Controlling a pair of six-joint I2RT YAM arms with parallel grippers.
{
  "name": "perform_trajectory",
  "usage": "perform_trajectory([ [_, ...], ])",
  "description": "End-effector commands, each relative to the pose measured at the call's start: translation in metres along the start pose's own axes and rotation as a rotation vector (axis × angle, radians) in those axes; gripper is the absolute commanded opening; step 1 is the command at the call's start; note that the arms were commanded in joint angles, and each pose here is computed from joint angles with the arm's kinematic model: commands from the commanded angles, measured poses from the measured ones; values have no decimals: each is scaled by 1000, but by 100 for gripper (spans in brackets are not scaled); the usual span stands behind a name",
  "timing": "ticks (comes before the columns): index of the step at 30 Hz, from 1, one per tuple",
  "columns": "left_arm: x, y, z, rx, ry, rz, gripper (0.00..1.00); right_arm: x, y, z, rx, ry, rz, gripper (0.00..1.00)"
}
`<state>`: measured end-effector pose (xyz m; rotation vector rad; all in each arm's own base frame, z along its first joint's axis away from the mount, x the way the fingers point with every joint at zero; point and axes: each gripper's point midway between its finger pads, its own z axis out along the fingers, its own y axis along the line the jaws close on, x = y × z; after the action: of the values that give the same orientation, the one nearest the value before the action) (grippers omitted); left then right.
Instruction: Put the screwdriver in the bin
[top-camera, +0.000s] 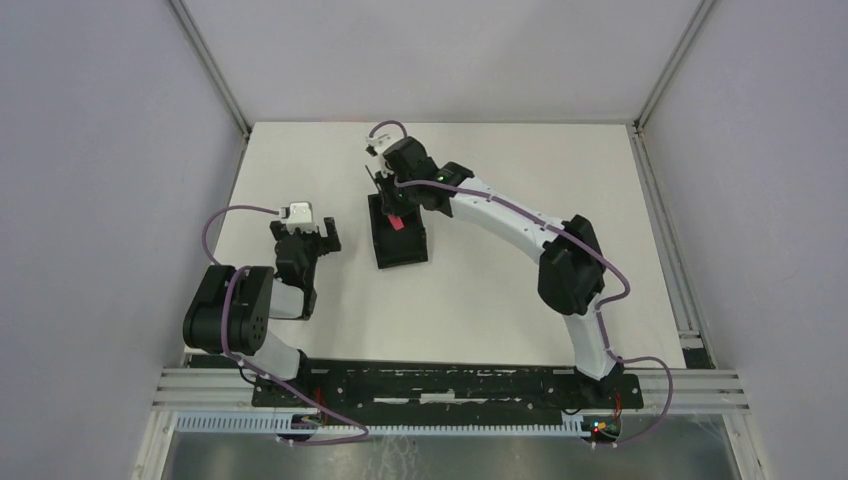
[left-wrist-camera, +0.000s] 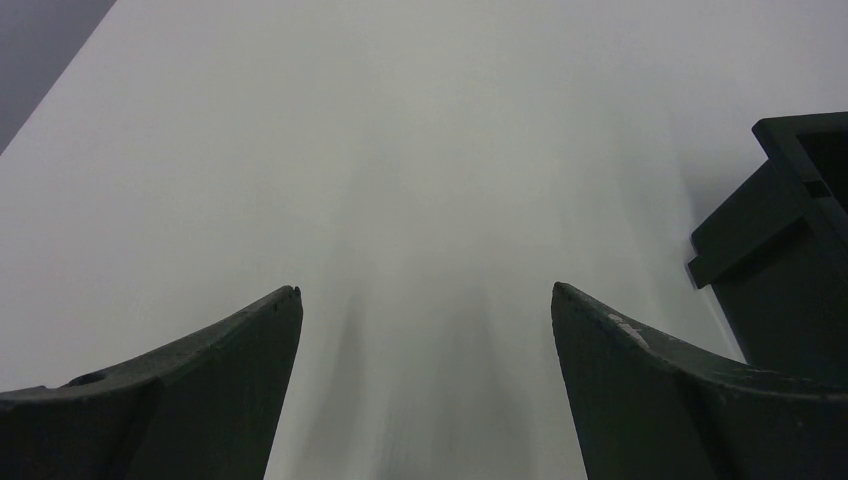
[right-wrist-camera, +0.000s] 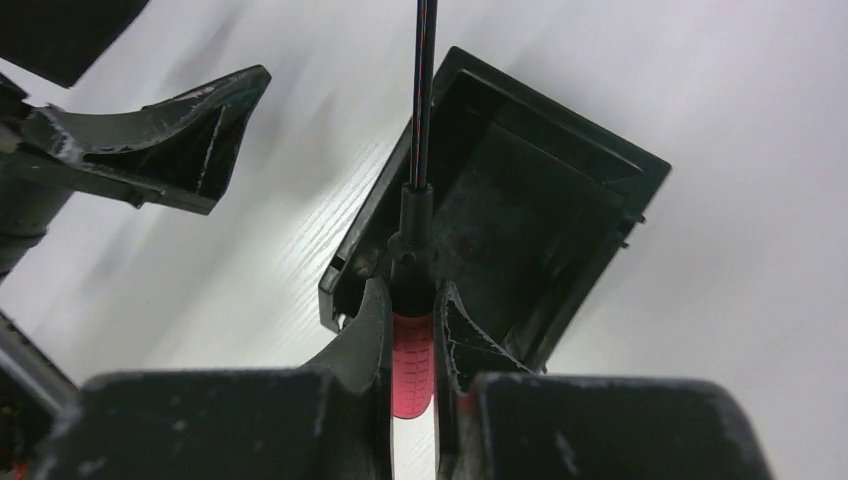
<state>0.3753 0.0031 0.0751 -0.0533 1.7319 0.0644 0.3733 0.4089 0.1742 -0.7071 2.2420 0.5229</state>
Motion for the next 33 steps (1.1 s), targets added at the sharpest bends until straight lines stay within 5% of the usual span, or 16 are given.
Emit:
perform_trajectory([
  [1,-14,-1,2,5,-46,-22,100,-7,-9,18,114,-25,-93,0],
  [11,-14,-1,2,6,-46,-21,100,46,-9,53,158,86,-193,1],
  [16,-14,-1,2,6,-46,-21,100,48,-9,50,185,85,-194,38],
  [28,-14,-1,2,6,-46,-21,100,-23,5,-11,184,-123,-143,57],
  [30,-14,-1,2,6,-46,-21,100,-35,4,-27,195,-159,-140,77],
  [31,-14,-1,2,6,-46,-21,100,-41,3,-37,200,-181,-137,95],
  [33,-14,-2,2,7,-46,-21,100,-49,-3,-55,227,-216,-137,98],
])
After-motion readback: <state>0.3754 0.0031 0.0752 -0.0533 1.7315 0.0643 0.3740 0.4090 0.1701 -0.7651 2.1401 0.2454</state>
